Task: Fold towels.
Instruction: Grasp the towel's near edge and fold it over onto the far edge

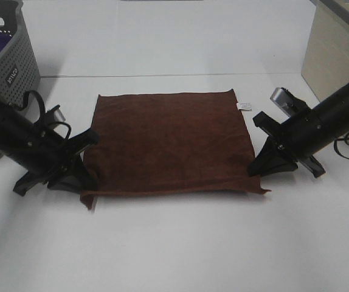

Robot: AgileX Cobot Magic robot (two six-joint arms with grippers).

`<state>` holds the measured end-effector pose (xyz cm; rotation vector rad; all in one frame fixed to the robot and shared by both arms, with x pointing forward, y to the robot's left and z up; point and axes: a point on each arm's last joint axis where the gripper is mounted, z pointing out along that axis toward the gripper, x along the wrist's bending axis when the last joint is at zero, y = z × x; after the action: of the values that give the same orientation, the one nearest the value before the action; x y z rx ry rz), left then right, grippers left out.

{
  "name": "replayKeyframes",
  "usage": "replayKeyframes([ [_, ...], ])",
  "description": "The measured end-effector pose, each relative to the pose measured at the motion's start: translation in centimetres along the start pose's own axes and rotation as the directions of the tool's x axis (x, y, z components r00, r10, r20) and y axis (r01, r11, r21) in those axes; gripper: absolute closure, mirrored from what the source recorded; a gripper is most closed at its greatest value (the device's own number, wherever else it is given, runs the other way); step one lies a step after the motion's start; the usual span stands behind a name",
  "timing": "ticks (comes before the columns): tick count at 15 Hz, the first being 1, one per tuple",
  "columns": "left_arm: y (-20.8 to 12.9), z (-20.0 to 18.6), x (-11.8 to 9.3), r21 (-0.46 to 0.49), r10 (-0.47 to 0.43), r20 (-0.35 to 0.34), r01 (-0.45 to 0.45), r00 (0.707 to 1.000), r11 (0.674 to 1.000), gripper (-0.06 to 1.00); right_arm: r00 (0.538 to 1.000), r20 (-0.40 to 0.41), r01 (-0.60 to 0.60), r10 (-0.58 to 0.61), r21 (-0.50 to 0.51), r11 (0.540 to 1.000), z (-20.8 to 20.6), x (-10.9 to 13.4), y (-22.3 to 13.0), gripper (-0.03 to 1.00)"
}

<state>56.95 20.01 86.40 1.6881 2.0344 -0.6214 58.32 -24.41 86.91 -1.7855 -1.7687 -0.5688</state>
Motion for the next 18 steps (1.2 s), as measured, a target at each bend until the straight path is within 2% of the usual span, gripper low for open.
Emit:
replayKeyframes([
  [4, -5.4, -0.5, 1.6, 0.096, -0.072, -0.036, 0.076, 0.997, 0.992, 0.94, 0.996, 0.003, -0.084, 0.084, 0.092, 0.992, 0.9, -0.5, -5.1, 0.97],
  [7, -6.8, -2.0, 1.1, 0.058, -0.062, -0.027, 0.063, 0.998, 0.996, 0.94, 0.996, 0.016, -0.089, 0.088, 0.083, 0.992, 0.5, -0.2, -6.8, 0.97],
  [8, -6.4, -2.5, 0.5, 0.026, -0.048, -0.016, 0.048, 0.999, 0.998, 0.94, 0.997, 0.024, -0.072, 0.071, 0.045, 0.996, -0.1, 0.2, -6.6, 0.97],
  [10, -4.7, -3.2, -0.5, -0.045, -0.029, 0.001, 0.029, 1.0, 0.999, 0.94, 0.999, 0.035, -0.032, 0.033, -0.017, 0.999, -1.0, 0.8, -5.1, 0.97],
  [13, -1.5, -4.5, -2.5, -0.173, -0.017, 0.03, 0.022, 0.999, 0.985, 0.94, 0.997, 0.041, 0.074, -0.069, -0.143, 0.987, -3.6, 2.9, -0.8, 0.97],
  [16, 2.3, -5.3, -4.4, -0.259, 0.009, 0.051, 0.005, 0.999, 0.966, 0.94, 0.99, 0.032, 0.14, -0.136, -0.208, 0.968, -5.3, 4.3, 4.1, 0.97],
  [18, 5.0, -5.1, -5.2, -0.291, 0.023, 0.054, -0.007, 0.998, 0.957, 0.94, 0.988, 0.018, 0.152, -0.151, -0.222, 0.963, -5.3, 4.4, 7.2, 0.97],
])
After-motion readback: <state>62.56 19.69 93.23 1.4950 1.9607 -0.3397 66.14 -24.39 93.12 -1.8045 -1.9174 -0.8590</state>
